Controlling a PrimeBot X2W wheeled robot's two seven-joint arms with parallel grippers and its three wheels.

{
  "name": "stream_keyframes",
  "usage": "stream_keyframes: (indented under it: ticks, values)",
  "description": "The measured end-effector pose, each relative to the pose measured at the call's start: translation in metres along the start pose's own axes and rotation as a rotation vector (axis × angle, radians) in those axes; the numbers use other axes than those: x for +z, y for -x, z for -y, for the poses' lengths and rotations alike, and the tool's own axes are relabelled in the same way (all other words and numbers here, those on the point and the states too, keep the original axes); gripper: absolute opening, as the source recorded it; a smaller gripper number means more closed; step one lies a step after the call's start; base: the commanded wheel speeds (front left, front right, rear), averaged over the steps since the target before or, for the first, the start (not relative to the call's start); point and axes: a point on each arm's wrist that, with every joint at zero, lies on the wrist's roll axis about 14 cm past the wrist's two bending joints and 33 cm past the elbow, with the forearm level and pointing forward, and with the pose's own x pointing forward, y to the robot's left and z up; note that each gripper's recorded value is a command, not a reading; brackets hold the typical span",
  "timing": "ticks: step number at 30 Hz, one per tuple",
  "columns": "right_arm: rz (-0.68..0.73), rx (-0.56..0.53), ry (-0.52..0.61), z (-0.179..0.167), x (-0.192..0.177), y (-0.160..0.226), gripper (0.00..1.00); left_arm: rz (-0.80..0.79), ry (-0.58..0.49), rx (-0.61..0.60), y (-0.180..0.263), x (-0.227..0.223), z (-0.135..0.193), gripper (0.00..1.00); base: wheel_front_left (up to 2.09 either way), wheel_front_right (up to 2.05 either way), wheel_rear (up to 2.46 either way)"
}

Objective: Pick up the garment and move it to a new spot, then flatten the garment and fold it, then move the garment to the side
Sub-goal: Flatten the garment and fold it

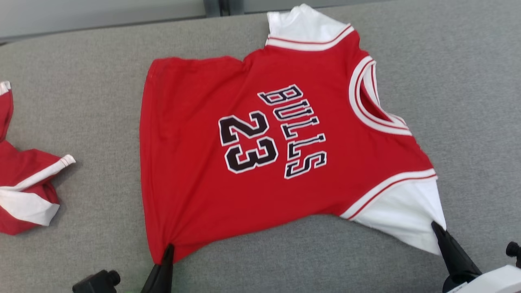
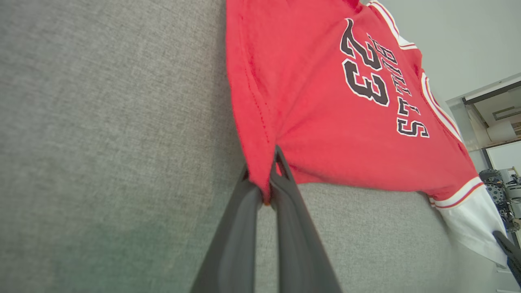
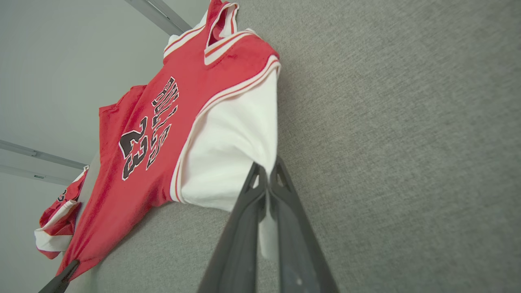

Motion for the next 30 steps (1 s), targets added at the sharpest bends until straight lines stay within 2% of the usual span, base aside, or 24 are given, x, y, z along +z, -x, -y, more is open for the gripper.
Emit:
stream_keyframes:
  ticks: [4, 9, 12, 17, 24, 30]
  values:
    - [0.037, -0.004, -0.002, -0.002, 0.002, 0.024, 0.0, 0.037, 0.029, -0.028, 0.018, 0.001, 0.017, 0.0, 0.0, 0.0, 0.0]
    - [0.108, 0.043, 0.063, -0.013, 0.035, 0.02, 0.0, 0.022, -0.034, -0.112, 0.01, 0.014, 0.043, 0.0, 0.0, 0.0, 0.0]
    - [0.102, 0.088, 0.143, -0.027, 0.055, 0.0, 0.0, 0.042, -0.079, -0.155, -0.006, 0.036, 0.059, 0.0, 0.0, 0.0, 0.0]
    - [-0.06, 0.121, 0.286, -0.039, 0.052, -0.039, 0.0, 0.032, -0.122, -0.171, -0.035, 0.06, 0.069, 0.0, 0.0, 0.0, 0.0]
    - [-0.159, 0.135, 0.434, -0.058, 0.069, -0.103, 0.0, 0.03, -0.145, -0.108, -0.07, 0.089, 0.052, 0.0, 0.0, 0.0, 0.0]
    - [-0.264, 0.134, 0.507, -0.068, 0.06, -0.146, 0.0, -0.032, -0.176, -0.069, -0.093, 0.086, 0.037, 0.0, 0.0, 0.0, 0.0]
